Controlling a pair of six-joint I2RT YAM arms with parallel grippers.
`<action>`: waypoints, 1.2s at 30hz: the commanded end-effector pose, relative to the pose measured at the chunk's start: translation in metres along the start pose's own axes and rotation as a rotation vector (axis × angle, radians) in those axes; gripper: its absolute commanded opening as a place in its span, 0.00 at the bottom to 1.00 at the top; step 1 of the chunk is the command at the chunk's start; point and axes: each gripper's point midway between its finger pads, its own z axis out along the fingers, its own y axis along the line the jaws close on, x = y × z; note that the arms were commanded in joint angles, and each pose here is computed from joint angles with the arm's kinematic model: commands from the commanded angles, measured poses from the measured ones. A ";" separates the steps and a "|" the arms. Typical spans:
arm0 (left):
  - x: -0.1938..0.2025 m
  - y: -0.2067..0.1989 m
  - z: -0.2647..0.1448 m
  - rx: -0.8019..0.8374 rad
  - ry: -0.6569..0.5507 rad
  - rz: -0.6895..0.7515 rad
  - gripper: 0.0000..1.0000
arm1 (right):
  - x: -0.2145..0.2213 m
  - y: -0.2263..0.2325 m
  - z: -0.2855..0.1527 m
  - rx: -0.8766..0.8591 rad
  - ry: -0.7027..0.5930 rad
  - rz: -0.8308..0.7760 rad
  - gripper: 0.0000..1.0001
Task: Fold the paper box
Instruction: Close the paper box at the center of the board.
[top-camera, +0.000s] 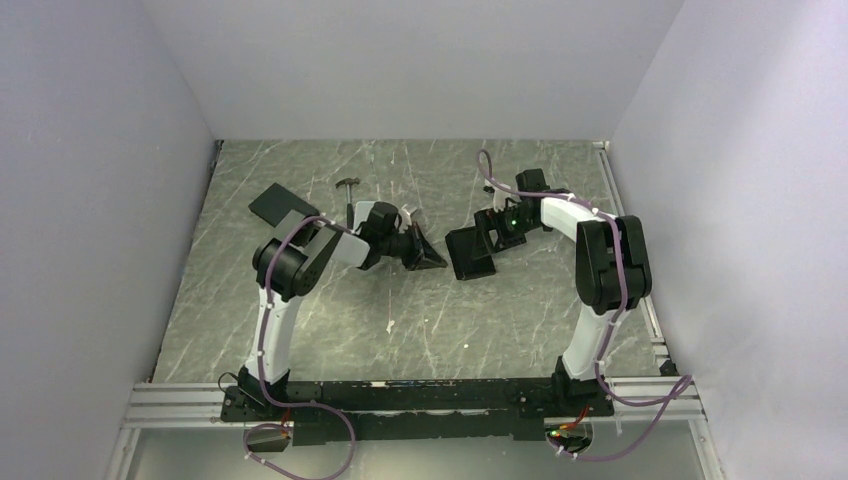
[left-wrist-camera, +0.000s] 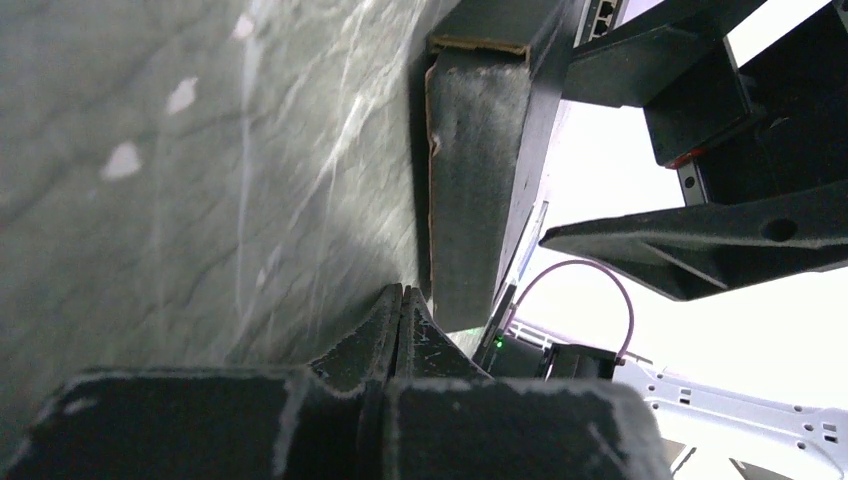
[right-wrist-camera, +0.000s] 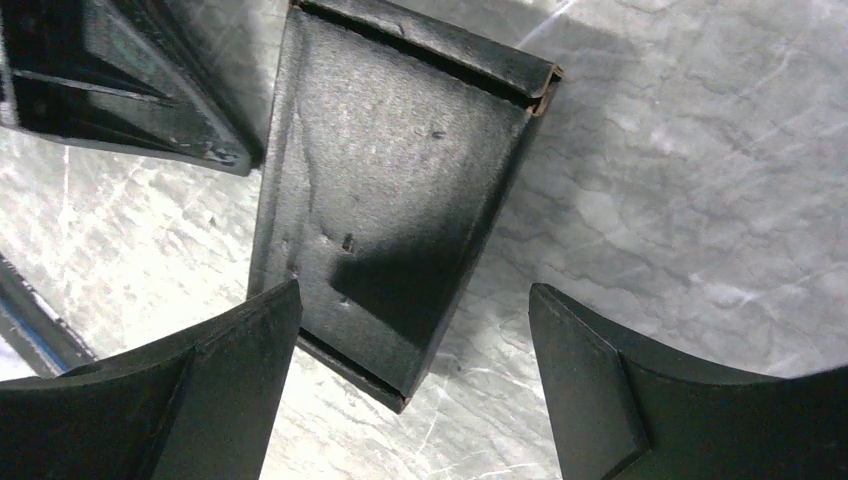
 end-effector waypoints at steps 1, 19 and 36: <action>-0.005 -0.017 -0.016 0.015 -0.039 0.064 0.00 | -0.011 -0.007 -0.016 0.083 -0.051 -0.070 0.88; -0.023 -0.037 0.006 0.096 -0.055 0.096 0.00 | -0.062 0.046 -0.020 0.226 -0.103 -0.336 0.69; -0.027 -0.021 0.014 0.108 -0.066 0.066 0.00 | -0.055 -0.001 -0.029 0.191 -0.172 -0.051 0.68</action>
